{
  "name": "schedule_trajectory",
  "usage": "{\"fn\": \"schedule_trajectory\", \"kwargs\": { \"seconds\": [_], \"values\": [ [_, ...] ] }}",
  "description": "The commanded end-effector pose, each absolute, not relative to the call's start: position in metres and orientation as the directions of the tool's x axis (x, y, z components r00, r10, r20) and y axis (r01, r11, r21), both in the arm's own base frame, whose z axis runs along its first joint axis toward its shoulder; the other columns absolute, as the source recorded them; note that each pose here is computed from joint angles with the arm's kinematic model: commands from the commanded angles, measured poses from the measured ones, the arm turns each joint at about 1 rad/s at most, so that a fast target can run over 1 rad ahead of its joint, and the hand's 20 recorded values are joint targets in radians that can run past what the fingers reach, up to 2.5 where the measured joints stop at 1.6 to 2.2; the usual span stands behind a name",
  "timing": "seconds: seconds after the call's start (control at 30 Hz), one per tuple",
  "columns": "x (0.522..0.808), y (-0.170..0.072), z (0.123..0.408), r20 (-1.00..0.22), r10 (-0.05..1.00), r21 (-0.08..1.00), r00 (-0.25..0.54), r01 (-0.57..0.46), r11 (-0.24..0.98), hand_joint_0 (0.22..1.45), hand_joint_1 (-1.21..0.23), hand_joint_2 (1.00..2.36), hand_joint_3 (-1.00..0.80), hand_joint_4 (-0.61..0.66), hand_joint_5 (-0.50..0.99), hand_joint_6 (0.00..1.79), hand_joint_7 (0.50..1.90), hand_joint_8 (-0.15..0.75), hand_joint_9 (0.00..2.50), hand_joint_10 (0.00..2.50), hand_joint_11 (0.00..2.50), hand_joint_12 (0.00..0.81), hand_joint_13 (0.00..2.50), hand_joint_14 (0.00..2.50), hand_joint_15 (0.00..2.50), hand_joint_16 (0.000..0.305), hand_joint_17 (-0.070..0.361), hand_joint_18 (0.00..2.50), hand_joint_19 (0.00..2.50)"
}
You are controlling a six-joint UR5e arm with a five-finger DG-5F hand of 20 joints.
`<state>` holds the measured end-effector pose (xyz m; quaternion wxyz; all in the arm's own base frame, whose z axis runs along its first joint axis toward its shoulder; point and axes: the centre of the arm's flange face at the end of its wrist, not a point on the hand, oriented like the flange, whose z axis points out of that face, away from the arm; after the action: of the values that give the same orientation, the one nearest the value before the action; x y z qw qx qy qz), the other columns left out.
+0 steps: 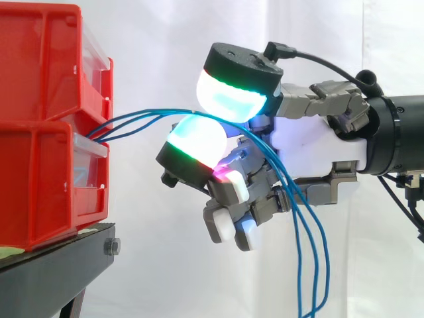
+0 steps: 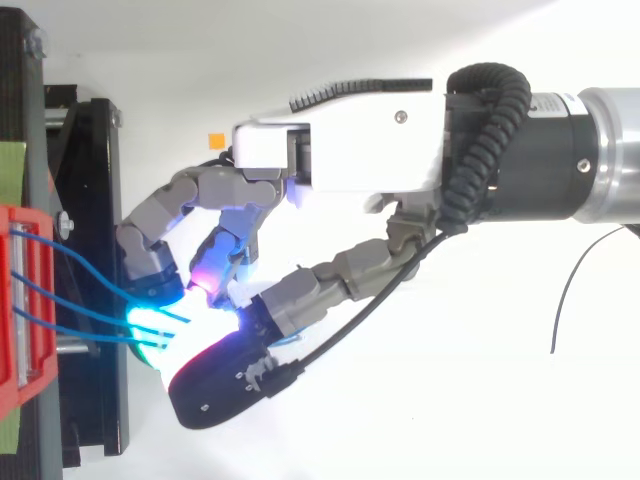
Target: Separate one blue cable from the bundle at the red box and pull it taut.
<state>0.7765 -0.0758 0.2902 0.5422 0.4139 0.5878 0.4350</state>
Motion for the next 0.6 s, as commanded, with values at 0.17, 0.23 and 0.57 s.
{"fn": "schedule_trajectory", "kwargs": {
  "seconds": [0.17, 0.23, 0.57],
  "values": [
    [0.7764, -0.0754, 0.2894, -0.276, 0.959, 0.961, -0.070, 0.016, 0.278, 0.62, -0.86, 1.01, -0.29, 0.00, -0.19, 0.84, 1.06, 0.287, 0.89, 0.03, 0.92, 0.352, 0.83, 0.03, 0.68, 0.045, 0.102, 0.75, 0.96],
    [0.7764, -0.0754, 0.2894, -0.274, 0.959, 0.961, -0.070, 0.017, 0.276, 0.64, -0.88, 1.01, -0.33, 0.00, -0.19, 0.85, 1.04, 0.287, 0.89, 0.03, 0.92, 0.352, 0.83, 0.02, 0.66, 0.045, 0.101, 0.77, 0.95],
    [0.7753, -0.0755, 0.2864, -0.228, 0.971, 0.973, -0.071, 0.026, 0.231, 0.69, -0.92, 1.01, -0.42, -0.02, -0.19, 0.85, 1.03, 0.292, 0.90, 0.03, 0.93, 0.349, 0.84, 0.02, 0.65, 0.045, 0.101, 0.81, 0.90]
  ]
}}
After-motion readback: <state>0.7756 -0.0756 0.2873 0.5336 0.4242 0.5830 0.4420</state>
